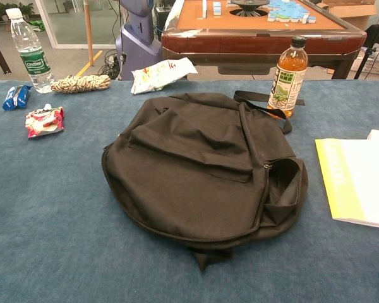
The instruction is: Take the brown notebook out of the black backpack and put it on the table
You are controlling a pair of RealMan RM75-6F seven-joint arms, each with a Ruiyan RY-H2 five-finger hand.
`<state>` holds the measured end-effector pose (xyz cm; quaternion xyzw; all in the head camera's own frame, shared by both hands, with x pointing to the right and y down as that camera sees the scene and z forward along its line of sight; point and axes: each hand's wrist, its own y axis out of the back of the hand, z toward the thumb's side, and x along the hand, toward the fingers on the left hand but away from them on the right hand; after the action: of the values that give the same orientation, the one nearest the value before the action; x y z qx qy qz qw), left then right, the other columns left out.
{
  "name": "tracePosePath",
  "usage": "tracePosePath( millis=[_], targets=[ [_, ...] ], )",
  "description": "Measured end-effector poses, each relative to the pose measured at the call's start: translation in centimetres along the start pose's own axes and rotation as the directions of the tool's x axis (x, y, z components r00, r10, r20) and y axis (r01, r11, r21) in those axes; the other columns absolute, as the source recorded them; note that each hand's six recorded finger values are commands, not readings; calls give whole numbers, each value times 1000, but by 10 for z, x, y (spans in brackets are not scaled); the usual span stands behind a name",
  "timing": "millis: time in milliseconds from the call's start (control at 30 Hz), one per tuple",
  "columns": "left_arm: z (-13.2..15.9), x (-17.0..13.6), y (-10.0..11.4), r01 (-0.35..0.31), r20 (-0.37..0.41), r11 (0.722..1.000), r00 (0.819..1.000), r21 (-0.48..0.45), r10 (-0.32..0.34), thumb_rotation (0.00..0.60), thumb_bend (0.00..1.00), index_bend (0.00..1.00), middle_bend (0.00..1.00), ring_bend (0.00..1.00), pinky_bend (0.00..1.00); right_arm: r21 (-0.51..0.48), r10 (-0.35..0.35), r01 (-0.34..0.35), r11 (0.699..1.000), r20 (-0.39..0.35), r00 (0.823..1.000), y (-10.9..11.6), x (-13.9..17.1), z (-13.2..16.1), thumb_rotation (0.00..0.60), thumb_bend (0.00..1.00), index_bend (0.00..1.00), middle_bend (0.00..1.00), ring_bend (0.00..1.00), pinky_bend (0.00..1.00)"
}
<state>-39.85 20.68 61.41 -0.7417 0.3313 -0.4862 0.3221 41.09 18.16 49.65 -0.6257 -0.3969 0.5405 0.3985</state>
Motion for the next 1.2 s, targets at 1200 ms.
tracePosePath(
  millis=[1200],
  targets=[
    [117, 148, -85, 128, 377, 982, 910, 136, -171, 600, 299, 102, 0, 8, 28, -19, 52, -52, 998, 19, 998, -12, 5, -12, 600, 402, 162, 229, 162, 312]
  ],
)
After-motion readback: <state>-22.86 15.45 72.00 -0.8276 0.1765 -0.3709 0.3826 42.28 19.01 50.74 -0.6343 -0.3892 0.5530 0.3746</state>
